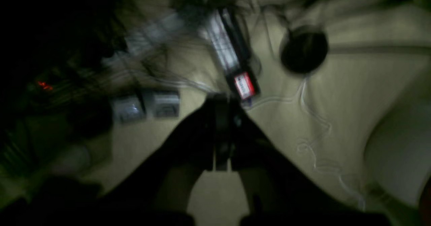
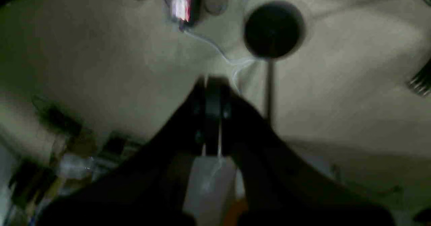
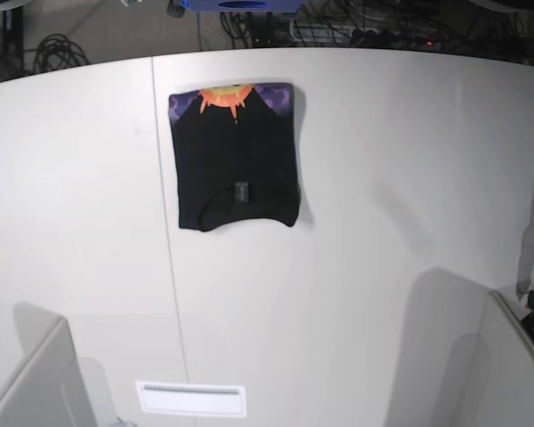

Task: Fold the T-shirt properly

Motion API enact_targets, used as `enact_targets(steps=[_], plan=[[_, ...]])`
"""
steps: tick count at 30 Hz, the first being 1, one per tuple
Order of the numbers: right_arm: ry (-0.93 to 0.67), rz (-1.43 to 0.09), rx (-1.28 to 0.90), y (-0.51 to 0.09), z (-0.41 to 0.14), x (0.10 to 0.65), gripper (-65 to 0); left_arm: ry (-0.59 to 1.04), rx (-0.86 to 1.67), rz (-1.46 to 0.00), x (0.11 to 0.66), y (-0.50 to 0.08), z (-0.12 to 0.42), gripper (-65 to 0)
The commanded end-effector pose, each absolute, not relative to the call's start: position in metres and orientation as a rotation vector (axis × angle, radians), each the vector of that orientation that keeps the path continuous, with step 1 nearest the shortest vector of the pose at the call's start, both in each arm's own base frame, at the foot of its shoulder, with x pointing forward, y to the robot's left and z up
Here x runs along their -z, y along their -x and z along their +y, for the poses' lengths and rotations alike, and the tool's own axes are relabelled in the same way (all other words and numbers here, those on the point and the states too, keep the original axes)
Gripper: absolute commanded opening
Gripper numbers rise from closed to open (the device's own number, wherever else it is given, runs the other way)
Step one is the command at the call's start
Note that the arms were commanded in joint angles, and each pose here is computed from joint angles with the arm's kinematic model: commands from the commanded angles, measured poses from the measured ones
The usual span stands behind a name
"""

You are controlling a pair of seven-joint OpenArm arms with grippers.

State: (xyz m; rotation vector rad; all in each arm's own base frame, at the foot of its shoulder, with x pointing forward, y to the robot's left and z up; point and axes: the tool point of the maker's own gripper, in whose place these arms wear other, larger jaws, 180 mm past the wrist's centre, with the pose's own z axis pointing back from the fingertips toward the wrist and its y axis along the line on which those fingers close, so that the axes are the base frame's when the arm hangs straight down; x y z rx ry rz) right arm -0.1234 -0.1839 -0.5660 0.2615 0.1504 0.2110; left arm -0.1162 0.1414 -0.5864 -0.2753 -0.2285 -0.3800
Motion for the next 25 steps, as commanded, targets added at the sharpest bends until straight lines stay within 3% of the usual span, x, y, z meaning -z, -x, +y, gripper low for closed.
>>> enact_targets(steps=[1,5,6,8,11,18,25], plan=[[-0.276,0.144,-0.196,0.125,-0.186,0.573,-65.0,0.268,0.373,-0.217,0.598,0.118,0.148,-65.0],[-0.367,0.215,-0.034,0.153,-0.148,0.61,-65.0,0.221,0.337,-0.044,0.637,0.122,0.171,-65.0],[-0.382,0.215,0.013,0.156,-0.139,0.615,-65.0,0.237,0.344,-0.144,0.642,0.081,0.159,-65.0],[-0.419,0.158,0.125,0.159,-0.111,0.622,-65.0,0.25,0.341,-0.23,0.64,0.06,0.154,-65.0],[-0.407,0.002,0.228,0.148,-0.084,0.624,-65.0,0.231,0.353,-0.176,0.64,0.076,0.165,-65.0],[-0.258,-0.042,0.131,0.13,-0.093,0.638,-65.0,0.228,0.397,-0.144,0.644,0.066,0.161,-65.0],[-0.256,-0.076,0.043,0.103,-0.095,0.644,-65.0,0.223,0.381,-0.162,0.645,0.055,0.16,-65.0]])
